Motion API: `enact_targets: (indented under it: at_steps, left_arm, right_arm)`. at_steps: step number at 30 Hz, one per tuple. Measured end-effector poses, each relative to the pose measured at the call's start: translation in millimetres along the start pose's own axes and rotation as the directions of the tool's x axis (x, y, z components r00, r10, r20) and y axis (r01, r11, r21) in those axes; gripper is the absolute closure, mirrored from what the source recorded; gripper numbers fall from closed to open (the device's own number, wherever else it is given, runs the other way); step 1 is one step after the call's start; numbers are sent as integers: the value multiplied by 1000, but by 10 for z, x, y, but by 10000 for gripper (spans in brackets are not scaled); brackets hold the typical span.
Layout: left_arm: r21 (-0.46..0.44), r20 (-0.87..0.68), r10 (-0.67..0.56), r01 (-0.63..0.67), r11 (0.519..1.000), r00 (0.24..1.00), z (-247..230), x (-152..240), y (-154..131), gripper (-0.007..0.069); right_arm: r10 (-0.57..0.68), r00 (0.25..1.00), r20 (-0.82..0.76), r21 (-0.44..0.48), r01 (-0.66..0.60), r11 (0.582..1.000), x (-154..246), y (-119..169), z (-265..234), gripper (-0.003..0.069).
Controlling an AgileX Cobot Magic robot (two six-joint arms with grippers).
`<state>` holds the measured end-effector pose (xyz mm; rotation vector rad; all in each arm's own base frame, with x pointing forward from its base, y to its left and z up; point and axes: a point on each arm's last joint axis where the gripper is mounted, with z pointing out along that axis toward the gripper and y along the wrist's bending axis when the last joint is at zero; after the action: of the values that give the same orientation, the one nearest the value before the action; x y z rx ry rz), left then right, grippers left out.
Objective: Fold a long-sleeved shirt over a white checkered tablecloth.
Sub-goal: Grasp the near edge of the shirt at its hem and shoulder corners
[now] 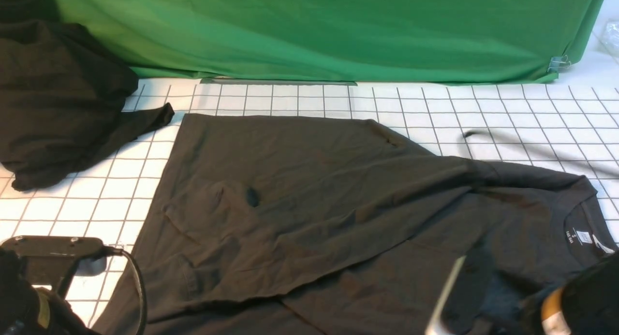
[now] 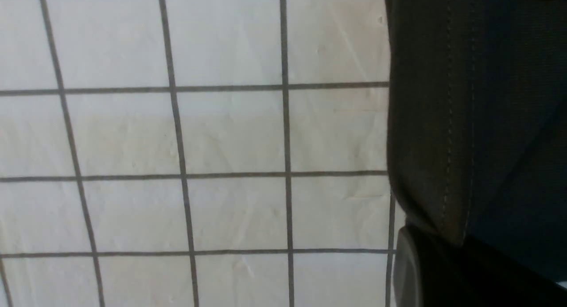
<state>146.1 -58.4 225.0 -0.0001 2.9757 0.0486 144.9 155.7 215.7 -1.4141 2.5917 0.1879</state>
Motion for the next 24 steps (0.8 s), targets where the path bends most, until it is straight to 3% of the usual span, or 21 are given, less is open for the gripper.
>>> enact_targets:
  at_steps: [3,5,10,14,16,17,20,22,24]
  left_arm:
    - [-2,1,1,-1,1000,1000,0,-1,2,603]
    - [-2,1,1,-1,1000,1000,0,-1,2,603]
    - [-3,3,2,-2,1000,1000,0,-2,2,603]
    - [0,9,4,-4,1000,1000,0,-8,0,603]
    - [1,11,5,-5,1000,1000,0,-10,-1,603]
    - [2,12,5,-5,1000,1000,0,-11,-1,603]
    - [8,15,11,-12,1000,1000,-10,-3,-1,603]
    - [23,11,26,-26,999,1000,-32,22,-4,603]
    - [62,-2,35,-35,997,999,-110,108,3,603]
  right_arm:
    - [-25,999,-22,-1,25,1000,-70,30,158,123]
    - [-37,998,-45,4,37,999,-104,18,271,115]
    - [-45,993,-105,24,48,999,-128,-28,464,126]
    - [-58,985,-163,30,63,998,-128,-57,628,179]
    - [-58,982,-181,34,65,997,-133,-69,677,244]
    - [-60,981,-185,45,69,997,-144,-81,686,344]
    - [-77,979,-188,61,90,994,-151,-100,688,525]
    - [-74,977,-200,59,88,994,-142,-98,679,603]
    - [-25,973,-231,39,35,999,-96,-66,632,632]
